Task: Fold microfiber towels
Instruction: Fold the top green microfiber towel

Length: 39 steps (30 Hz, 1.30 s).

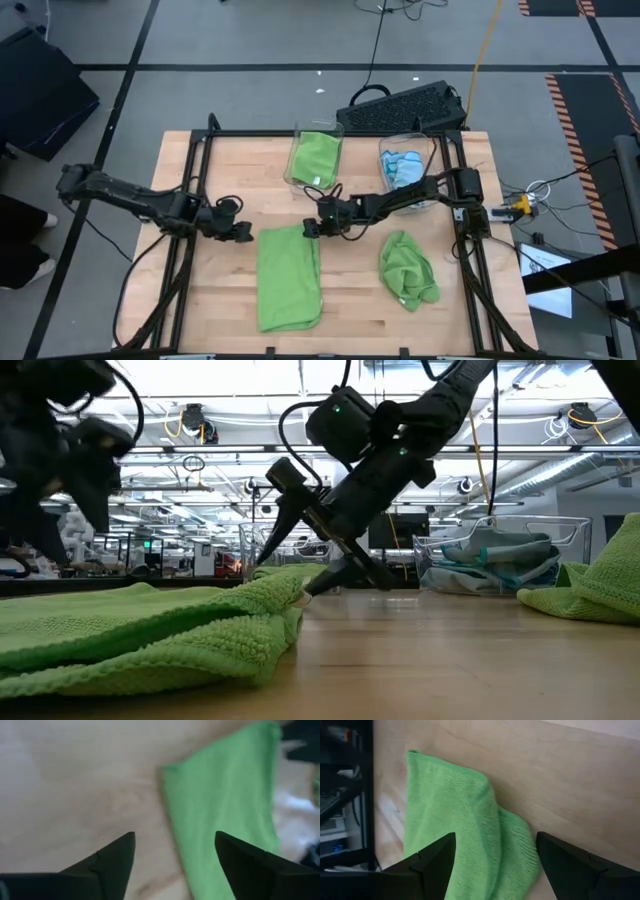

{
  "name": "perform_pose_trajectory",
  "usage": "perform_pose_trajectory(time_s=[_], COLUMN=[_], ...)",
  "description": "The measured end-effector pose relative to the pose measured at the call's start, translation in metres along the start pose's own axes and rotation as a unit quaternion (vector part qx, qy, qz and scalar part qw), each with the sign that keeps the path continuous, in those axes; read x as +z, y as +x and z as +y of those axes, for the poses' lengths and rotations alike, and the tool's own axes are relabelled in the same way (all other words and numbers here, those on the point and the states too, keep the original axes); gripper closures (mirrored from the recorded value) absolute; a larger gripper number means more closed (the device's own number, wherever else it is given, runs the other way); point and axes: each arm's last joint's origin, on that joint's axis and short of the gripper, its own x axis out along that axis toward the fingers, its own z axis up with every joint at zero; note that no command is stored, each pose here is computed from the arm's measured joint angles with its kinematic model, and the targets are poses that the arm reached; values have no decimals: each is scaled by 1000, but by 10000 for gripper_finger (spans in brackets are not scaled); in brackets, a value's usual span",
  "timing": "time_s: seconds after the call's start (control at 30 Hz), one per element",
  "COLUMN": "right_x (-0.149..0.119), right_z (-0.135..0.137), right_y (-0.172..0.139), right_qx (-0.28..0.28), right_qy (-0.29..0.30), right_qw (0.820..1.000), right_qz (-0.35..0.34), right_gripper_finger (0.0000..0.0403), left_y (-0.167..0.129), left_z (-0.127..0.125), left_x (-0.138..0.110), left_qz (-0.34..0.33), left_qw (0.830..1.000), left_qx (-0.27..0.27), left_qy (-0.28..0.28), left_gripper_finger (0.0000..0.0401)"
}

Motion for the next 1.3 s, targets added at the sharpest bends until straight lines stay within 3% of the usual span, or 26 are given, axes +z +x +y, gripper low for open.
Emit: perform_pose_trajectory(time_s=[0.23, 0.53, 1.0, 1.13, 1.3], right_x=[0, -8, -12, -12, -13], right_z=[0, -2, -3, -3, -6], right_y=[2, 6, 11, 12, 14], right_qx=[4, -6, -5, -9, -14], right_qy=[2, -9, -10, -13, -15], right_qw=[1000, 1000, 1000, 1000, 1000], right_qz=[-2, -7, -19, -25, -22], right_gripper_finger=[136, 210, 278, 326, 386], left_y=[14, 43, 66, 68, 69], left_z=[15, 24, 19, 20, 21], left_x=[12, 19, 23, 21, 20], left_qz=[-22, -10, -14, -22, -41], left_qw=[999, 997, 998, 999, 998], left_qx=[3, -52, -41, -32, -26], left_qy=[-43, -60, -36, -17, 29], left_gripper_finger=[94, 120, 131, 177, 291])
